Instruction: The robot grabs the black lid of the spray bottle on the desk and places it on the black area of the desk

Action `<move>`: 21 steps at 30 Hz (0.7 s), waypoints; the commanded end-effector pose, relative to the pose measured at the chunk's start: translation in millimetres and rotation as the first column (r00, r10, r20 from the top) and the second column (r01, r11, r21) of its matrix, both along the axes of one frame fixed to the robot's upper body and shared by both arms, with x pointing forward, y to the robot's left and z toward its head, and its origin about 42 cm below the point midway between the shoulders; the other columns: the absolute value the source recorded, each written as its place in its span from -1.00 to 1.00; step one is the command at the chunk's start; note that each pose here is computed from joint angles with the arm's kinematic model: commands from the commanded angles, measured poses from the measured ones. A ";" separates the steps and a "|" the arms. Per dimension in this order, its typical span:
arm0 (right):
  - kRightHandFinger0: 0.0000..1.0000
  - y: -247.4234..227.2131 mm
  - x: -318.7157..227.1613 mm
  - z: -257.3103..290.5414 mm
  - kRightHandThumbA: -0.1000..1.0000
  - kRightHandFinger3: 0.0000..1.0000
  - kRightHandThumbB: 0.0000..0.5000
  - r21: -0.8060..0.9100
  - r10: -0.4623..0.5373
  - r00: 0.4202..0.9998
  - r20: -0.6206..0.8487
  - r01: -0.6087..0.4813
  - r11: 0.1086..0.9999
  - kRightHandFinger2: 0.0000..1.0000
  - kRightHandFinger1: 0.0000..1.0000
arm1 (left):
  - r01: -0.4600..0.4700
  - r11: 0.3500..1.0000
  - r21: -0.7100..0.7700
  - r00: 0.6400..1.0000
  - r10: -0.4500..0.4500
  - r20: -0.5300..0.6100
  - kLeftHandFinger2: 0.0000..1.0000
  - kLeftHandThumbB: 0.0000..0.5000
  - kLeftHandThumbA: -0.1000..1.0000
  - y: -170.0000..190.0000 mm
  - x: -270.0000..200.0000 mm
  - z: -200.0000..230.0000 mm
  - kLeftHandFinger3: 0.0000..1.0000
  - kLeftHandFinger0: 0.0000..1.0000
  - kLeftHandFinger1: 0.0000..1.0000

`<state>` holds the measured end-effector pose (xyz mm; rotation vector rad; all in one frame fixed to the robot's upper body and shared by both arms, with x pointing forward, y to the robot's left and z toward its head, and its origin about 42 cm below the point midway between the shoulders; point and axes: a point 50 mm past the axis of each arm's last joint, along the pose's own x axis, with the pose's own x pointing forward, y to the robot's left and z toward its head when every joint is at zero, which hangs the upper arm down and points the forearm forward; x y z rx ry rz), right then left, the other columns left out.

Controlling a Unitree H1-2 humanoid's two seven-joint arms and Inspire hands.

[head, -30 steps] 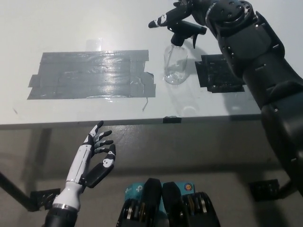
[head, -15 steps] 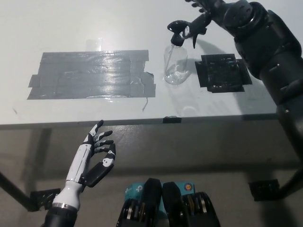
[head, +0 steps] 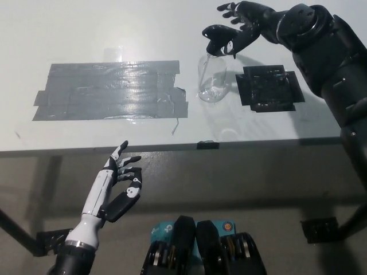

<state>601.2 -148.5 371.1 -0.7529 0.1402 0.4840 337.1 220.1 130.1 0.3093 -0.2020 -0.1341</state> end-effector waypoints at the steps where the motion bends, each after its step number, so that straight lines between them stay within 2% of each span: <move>1: 1.00 2.6 1.0 39.0 0.66 1.00 0.88 0.051 0.081 0.995 0.065 -0.084 0.995 1.00 1.00 | 0.032 0.999 0.007 0.998 -0.032 0.047 0.56 -0.73 -0.13 -1.2 6.2 11.1 1.00 0.30 0.39; 5: 1.00 1.6 1.3 36.9 0.61 1.00 1.00 0.053 0.065 0.996 0.063 -0.068 0.996 1.00 1.00 | 0.036 0.999 0.009 0.998 -0.036 0.049 0.56 -0.74 -0.21 -2.5 6.4 11.2 1.00 0.30 0.38; 10: 1.00 2.4 1.4 34.6 0.59 1.00 1.00 0.060 0.052 0.997 0.053 -0.055 0.997 1.00 1.00 | 0.034 0.999 0.005 0.998 -0.035 0.050 0.55 -0.75 -0.28 -2.6 6.7 11.2 1.00 0.28 0.36; 15: 1.00 0.9 1.5 30.6 0.61 1.00 1.00 0.048 0.050 0.997 0.061 -0.053 0.997 1.00 1.00 | 0.038 0.999 0.003 0.998 -0.038 0.045 0.54 -0.74 -0.26 -2.6 7.2 11.9 1.00 0.27 0.35; 21: 1.00 -0.8 1.5 26.3 0.61 1.00 0.82 0.051 0.050 0.997 0.064 -0.054 0.997 1.00 1.00 | 0.037 0.999 0.012 0.998 -0.037 0.051 0.54 -0.73 -0.26 -2.9 7.8 11.6 1.00 0.27 0.35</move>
